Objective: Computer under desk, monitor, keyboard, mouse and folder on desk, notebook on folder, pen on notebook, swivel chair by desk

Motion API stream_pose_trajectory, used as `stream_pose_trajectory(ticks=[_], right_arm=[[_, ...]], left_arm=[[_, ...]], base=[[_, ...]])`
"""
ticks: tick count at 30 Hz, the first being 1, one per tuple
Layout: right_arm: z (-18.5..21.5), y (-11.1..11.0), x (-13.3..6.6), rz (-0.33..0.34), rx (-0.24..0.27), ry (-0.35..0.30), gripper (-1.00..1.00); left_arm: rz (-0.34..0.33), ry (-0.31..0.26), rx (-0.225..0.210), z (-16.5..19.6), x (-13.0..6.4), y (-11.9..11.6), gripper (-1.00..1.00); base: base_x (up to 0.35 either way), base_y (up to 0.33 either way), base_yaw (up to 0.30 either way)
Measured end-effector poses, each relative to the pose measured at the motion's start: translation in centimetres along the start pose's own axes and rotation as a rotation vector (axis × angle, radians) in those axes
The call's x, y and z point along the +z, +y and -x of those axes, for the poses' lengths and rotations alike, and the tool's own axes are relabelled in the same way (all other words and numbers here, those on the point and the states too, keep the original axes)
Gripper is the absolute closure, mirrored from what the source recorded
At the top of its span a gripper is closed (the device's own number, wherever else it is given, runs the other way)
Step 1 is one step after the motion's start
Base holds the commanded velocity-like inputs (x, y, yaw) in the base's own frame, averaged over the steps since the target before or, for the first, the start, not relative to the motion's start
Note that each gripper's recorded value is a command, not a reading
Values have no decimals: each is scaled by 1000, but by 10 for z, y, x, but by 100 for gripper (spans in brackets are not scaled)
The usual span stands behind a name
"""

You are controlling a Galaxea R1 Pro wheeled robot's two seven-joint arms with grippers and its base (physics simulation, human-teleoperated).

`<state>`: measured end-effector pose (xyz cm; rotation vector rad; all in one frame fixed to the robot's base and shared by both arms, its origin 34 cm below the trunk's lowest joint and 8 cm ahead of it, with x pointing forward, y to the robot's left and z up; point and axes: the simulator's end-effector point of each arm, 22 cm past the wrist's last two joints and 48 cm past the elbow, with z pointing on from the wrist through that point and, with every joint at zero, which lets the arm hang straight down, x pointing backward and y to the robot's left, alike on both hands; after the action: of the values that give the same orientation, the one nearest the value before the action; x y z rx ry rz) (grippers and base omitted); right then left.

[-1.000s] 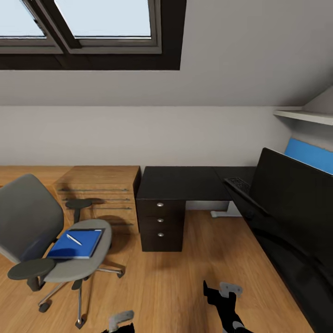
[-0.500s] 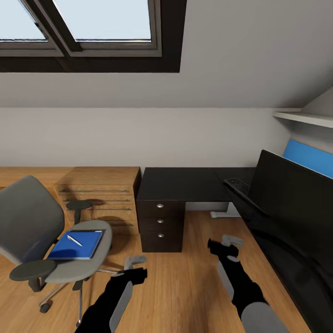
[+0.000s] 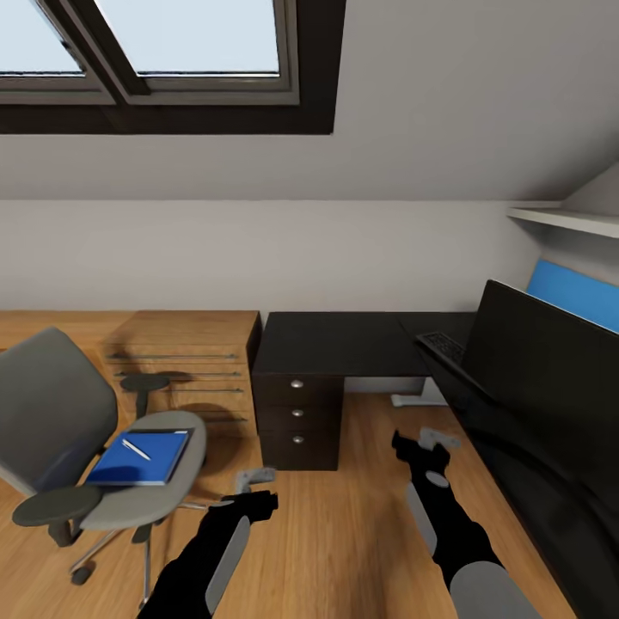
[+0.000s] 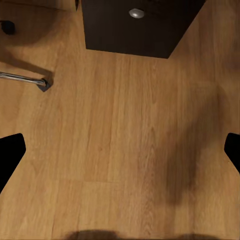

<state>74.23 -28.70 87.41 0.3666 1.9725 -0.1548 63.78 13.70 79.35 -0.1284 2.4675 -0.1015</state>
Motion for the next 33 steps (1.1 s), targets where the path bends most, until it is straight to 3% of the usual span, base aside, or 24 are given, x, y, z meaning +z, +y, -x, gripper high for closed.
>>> stream_pose_trajectory(ticks=[7, 16, 24, 33], right_arm=[[1, 0, 0, -2, 1, -2, -100], [1, 0, -1, -1, 1, -2, -100], [2, 0, -1, 0, 1, -4, -100], [1, 2, -1, 5, -1, -3, -100]], left_arm=[[1, -3, 3, -1, 0, 0, -100], [0, -3, 3, -1, 0, -1, -100], [2, -5, 3, 0, 0, 0, -100], [5, -4, 3, 0, 0, 2, -100]], base=[[296, -169, -16], [282, -195, -192], [48, -41, -245], [1, -1, -53]])
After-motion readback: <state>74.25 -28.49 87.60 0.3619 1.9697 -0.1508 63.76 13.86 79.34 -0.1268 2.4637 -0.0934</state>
